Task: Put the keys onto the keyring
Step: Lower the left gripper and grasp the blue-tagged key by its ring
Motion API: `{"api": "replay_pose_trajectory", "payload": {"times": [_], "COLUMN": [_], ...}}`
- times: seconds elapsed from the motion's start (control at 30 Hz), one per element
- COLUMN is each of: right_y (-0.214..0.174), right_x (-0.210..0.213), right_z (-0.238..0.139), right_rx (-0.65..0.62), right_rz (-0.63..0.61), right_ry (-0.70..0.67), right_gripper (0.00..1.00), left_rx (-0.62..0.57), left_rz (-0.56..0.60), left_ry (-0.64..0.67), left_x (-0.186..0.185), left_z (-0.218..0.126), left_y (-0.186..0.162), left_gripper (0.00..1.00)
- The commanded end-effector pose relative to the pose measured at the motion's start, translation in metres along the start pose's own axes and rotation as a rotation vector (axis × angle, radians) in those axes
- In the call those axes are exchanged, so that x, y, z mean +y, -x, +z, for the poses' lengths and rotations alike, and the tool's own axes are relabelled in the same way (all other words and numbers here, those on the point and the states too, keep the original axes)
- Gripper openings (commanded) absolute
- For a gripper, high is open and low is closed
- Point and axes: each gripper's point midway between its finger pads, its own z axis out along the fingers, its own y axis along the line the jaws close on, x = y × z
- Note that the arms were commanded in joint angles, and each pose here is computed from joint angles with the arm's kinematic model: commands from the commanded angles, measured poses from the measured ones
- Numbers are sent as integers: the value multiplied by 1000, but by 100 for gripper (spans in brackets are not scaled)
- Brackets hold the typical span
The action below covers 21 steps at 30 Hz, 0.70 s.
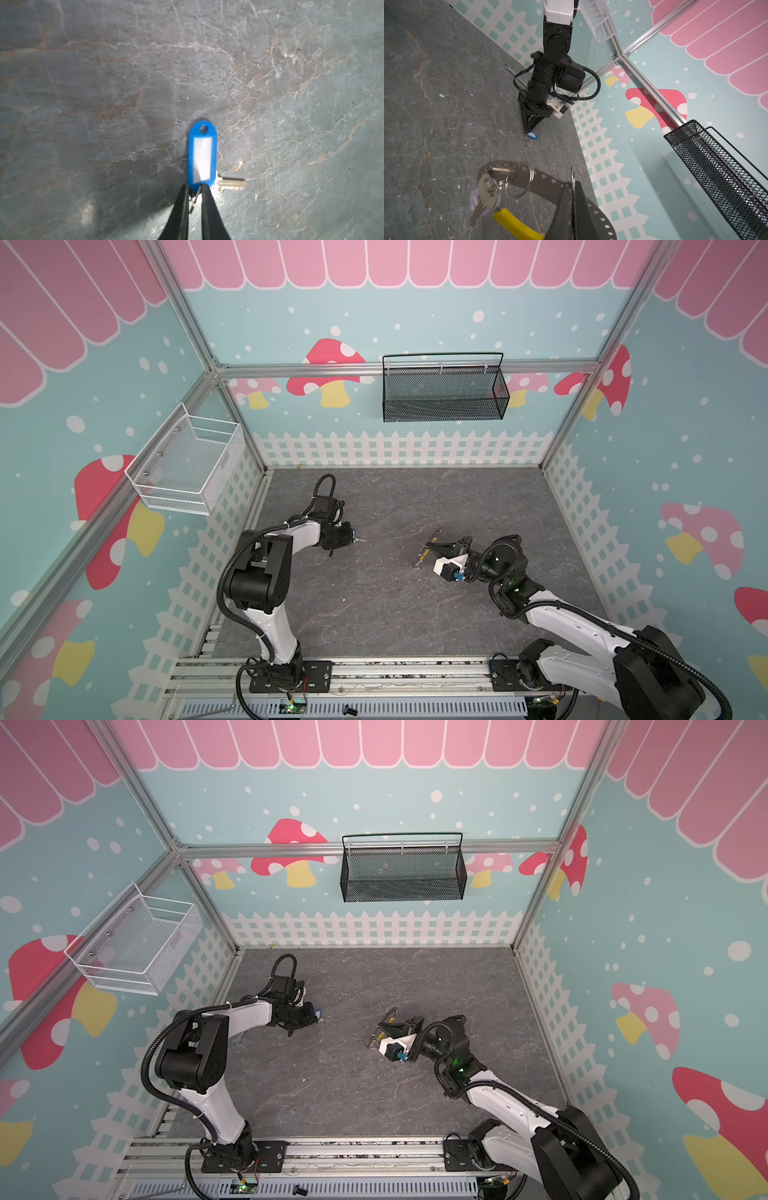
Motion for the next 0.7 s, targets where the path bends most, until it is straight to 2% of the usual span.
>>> {"api": "replay_pose_trajectory", "payload": {"times": [0.0,0.33,0.43,0.53,0.67], "right_y": [12,11,11,12,12], "right_x": [-14,-12,-13,-12,-12], "right_z": [2,2,2,2,1], "right_rx": [-29,-28,-28,-30,-30], "right_rz": [-40,-34,-31,-30,-30], "right_ry": [-27,-25,-25,-23,-24], "right_gripper": [0,0,0,0,0], "left_rx": [19,13,8,13,22], "left_rz": [19,38,47,50,50], "left_ry": [28,16,11,11,17], "left_x": [3,-1,-3,-3,-2], "left_z": [5,0,-3,-3,-2], "left_y": [-3,-1,-1,-4,-8], "left_gripper": [11,7,12,23,24]}}
